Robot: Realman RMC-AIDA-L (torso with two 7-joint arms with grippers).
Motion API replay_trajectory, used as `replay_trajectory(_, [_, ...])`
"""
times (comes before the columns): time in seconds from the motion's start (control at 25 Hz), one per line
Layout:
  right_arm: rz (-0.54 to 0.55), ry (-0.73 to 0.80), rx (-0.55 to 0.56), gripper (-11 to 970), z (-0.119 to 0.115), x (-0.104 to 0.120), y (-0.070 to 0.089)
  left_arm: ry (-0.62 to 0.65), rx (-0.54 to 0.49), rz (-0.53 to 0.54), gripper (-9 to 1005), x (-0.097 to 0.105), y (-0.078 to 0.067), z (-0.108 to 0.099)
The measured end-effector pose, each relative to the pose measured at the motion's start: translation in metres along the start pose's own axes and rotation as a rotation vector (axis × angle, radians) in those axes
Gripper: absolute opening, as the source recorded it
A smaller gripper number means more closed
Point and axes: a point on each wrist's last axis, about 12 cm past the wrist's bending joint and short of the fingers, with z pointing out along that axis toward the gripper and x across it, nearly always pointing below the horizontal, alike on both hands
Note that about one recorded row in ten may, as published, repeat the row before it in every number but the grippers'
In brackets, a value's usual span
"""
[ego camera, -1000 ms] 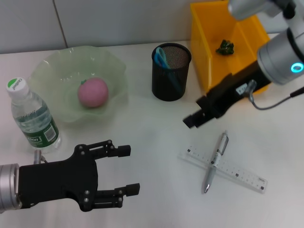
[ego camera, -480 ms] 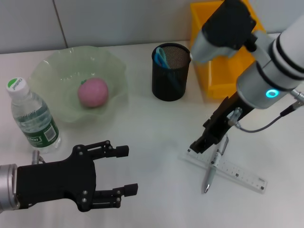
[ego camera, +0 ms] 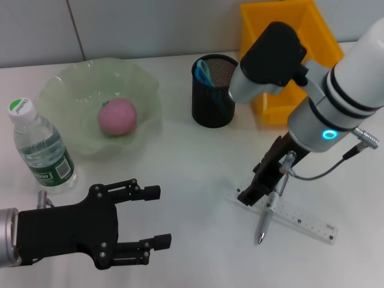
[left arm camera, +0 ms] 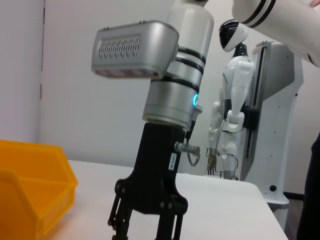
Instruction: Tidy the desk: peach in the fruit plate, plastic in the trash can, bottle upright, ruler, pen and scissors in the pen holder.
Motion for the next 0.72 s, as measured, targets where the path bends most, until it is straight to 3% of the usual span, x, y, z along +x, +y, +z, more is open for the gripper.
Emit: replay_trajectory(0.72, [-0.007,0.032,0.033,688,0.0106,0.0029,-0.0016,-0.005,0.013,-0.004,786,-0.0005,-0.0016,-0.0007])
